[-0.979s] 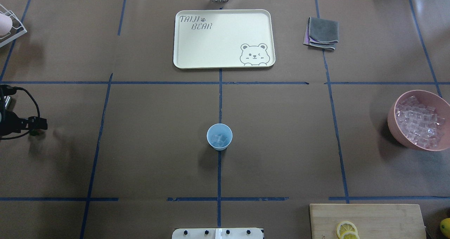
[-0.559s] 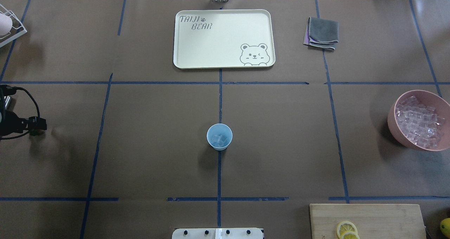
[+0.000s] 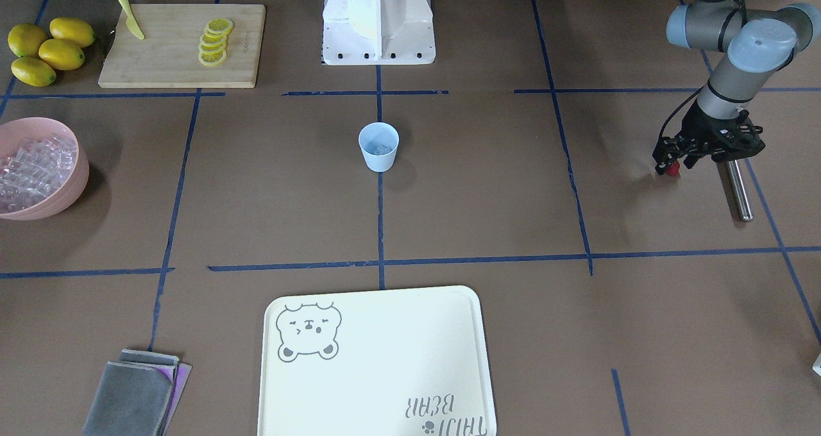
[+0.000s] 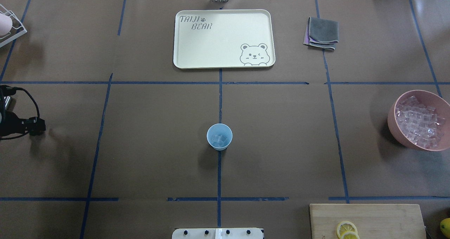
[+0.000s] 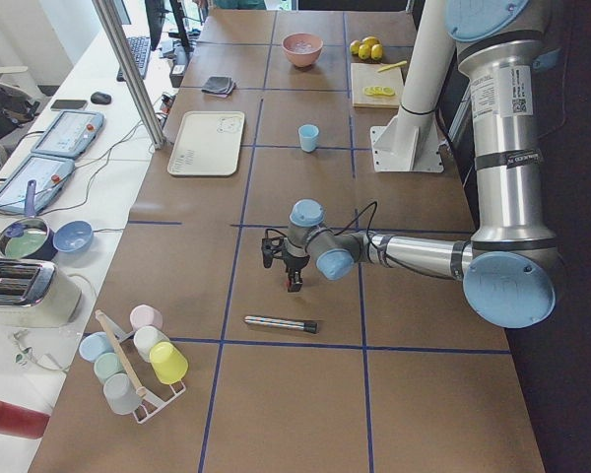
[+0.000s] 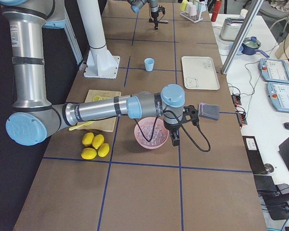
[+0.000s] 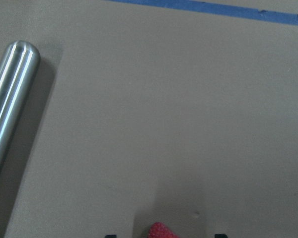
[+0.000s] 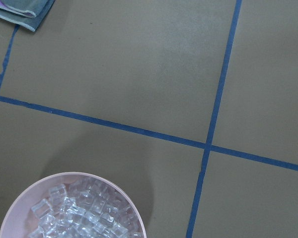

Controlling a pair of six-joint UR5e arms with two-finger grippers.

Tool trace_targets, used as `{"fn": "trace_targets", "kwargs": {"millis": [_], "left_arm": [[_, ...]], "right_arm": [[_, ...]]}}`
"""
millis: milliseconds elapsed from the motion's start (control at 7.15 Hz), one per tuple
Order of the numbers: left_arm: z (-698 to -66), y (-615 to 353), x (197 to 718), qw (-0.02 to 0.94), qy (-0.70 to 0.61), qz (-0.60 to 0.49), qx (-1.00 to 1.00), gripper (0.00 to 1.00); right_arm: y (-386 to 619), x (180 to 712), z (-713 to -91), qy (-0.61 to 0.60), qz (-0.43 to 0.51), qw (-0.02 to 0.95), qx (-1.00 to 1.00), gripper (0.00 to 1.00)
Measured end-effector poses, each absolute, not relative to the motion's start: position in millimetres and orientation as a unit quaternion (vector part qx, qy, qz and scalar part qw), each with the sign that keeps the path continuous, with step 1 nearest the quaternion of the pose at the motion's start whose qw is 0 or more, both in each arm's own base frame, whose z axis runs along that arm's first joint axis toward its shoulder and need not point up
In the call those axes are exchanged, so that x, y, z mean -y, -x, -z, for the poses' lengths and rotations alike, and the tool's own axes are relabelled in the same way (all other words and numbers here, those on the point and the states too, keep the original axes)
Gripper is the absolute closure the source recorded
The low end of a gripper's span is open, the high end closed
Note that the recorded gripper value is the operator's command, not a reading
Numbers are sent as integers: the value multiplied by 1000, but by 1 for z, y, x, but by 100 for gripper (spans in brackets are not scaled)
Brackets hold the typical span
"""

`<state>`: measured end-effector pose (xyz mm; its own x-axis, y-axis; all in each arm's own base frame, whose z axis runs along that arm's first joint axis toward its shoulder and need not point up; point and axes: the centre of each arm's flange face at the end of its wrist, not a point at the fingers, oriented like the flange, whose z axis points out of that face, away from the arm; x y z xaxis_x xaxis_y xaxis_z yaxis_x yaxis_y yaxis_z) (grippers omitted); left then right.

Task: Mash ice and strawberries in cup
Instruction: 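Lower the left gripper onto the red strawberry and grasp it, then carry the strawberry over the light-blue cup with the left gripper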

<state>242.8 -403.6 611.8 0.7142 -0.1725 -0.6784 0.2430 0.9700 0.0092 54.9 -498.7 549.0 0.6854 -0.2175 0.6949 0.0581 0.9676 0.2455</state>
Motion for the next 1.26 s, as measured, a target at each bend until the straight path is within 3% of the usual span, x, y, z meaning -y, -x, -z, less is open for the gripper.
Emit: {"fn": "trace_targets", "kwargs": {"millis": [280,419,839,1258], "left_arm": [[-613,-244,403,924,-45,118,-360,92],[-613,-245,403,924,-45,118,-361,99],[-598,-248,401,920,-41,110,-375,100],[-530,-256,407,909,-19,95,-405,100]], "right_arm": [[-55,499,-548,-103,76,912,389,1],[-55,499,-548,-103,76,912,389,1],[-55,499,-548,-103,76,912,389,1],[-55,498,-550,-102,76,912,390,1]]}}
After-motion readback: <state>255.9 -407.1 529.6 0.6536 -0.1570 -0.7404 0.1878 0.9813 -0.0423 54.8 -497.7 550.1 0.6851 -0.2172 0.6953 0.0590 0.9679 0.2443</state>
